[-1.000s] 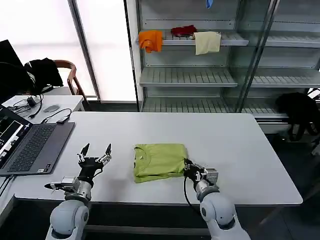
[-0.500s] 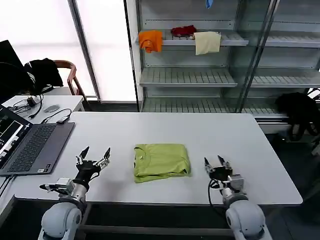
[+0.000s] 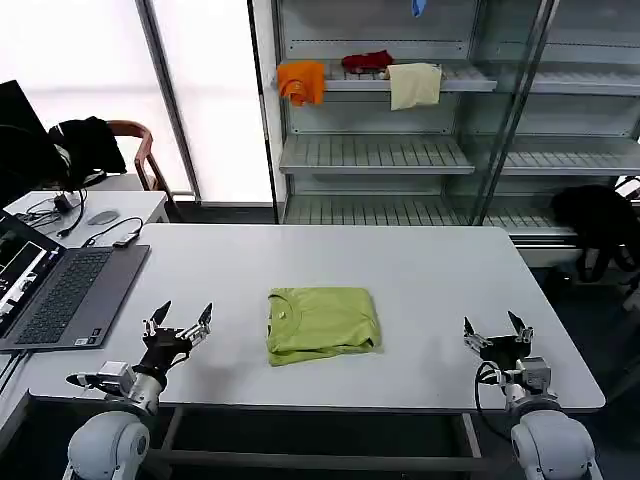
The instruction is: Fold and organize the clothes.
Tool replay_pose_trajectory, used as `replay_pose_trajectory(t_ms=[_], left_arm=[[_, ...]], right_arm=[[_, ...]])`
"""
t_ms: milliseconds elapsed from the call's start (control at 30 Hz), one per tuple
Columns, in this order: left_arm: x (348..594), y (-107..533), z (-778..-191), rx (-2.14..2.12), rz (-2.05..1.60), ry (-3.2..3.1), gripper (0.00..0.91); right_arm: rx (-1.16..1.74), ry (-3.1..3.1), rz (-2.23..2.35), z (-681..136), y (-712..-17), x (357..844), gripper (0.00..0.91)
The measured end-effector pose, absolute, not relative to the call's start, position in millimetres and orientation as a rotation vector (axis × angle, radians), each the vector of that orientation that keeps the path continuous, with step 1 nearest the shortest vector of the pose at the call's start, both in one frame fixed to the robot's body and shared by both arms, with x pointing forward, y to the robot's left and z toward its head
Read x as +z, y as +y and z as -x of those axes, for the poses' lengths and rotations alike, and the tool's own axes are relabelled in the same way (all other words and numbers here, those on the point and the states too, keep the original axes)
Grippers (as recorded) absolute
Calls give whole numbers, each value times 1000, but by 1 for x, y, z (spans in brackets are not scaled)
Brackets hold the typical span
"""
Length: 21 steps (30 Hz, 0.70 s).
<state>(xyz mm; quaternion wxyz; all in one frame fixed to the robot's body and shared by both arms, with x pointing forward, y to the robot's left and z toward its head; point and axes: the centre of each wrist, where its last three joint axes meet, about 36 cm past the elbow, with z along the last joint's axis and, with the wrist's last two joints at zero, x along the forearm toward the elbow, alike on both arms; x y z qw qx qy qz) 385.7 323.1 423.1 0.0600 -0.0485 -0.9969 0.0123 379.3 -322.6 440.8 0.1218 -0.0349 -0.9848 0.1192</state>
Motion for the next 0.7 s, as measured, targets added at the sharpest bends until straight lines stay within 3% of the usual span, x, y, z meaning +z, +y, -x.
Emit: replay_pose_trajectory(t_ms=[700], left_arm=[[426,317,-384,52,190,-3006,907]], right_arm=[[353,-2913,47,-368,-318,466,907]])
